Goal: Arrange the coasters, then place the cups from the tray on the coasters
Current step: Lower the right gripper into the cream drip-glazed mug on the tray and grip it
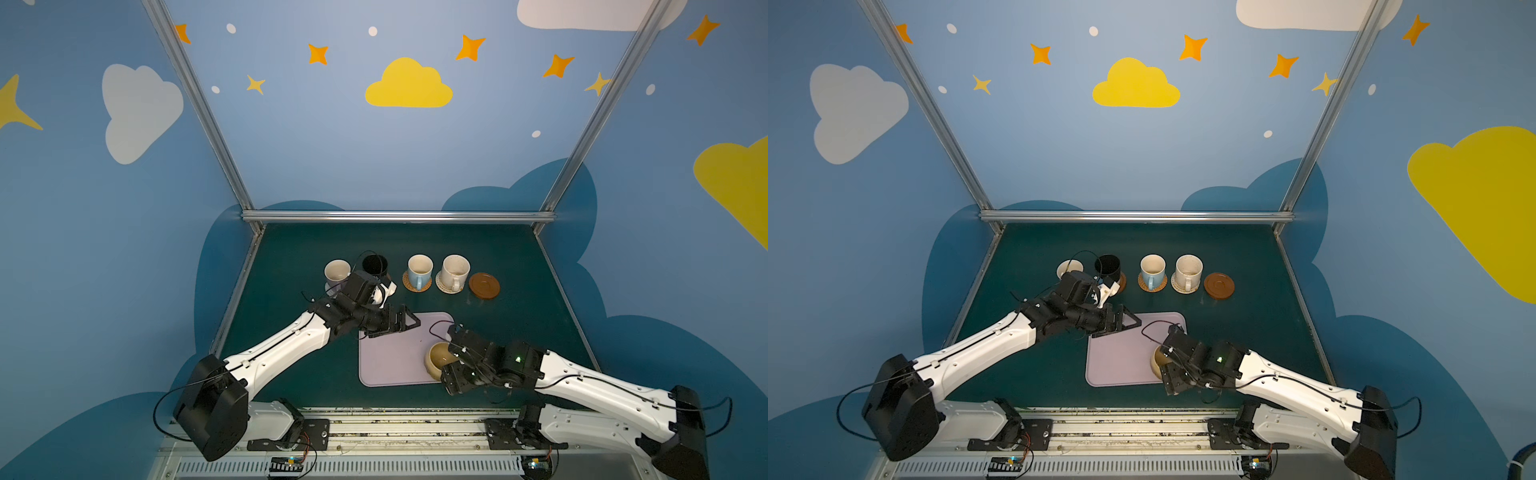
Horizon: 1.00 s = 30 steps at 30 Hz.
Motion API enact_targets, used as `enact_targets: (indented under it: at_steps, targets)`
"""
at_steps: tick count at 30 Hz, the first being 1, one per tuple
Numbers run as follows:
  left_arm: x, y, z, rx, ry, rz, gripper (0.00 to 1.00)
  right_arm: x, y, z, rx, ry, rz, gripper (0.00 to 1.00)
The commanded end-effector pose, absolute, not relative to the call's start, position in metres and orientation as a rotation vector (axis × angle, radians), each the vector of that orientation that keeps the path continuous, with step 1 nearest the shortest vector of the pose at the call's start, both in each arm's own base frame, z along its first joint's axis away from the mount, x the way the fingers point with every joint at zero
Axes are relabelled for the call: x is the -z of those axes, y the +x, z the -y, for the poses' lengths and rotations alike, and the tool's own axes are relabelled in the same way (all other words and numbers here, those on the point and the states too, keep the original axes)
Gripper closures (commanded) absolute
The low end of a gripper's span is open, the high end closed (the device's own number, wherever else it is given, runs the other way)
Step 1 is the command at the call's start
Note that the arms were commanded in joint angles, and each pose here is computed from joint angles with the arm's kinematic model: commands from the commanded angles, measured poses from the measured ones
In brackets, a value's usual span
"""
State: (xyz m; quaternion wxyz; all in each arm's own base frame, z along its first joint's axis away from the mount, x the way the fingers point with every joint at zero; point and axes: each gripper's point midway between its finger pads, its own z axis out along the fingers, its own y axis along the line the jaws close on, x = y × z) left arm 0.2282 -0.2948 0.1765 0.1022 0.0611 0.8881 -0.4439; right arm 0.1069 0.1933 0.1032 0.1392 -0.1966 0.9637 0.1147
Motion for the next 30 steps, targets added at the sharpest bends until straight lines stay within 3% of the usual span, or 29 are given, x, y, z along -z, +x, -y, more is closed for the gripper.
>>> enact_targets:
  at_steps: [1,9,19,25,30]
  targets:
    - [-0.176,0.223,0.295,1.344,0.179,-2.616,0.0,-0.096,0.112,-0.194,-0.266,-0.497,-2.772,0.22]
    - [-0.167,0.22,0.292,1.357,0.125,-2.636,0.0,-0.072,0.107,-0.195,-0.198,-0.407,-2.864,0.32]
    - [-0.148,0.208,0.288,1.36,0.068,-2.701,0.0,-0.064,0.109,-0.193,-0.12,-0.384,-2.843,0.59]
    - [-0.136,0.205,0.286,1.347,0.045,-2.725,0.0,-0.059,0.107,-0.196,-0.114,-0.394,-2.843,0.68]
    - [-0.134,0.205,0.289,1.349,0.05,-2.73,0.0,-0.054,0.106,-0.196,-0.116,-0.372,-2.85,0.7]
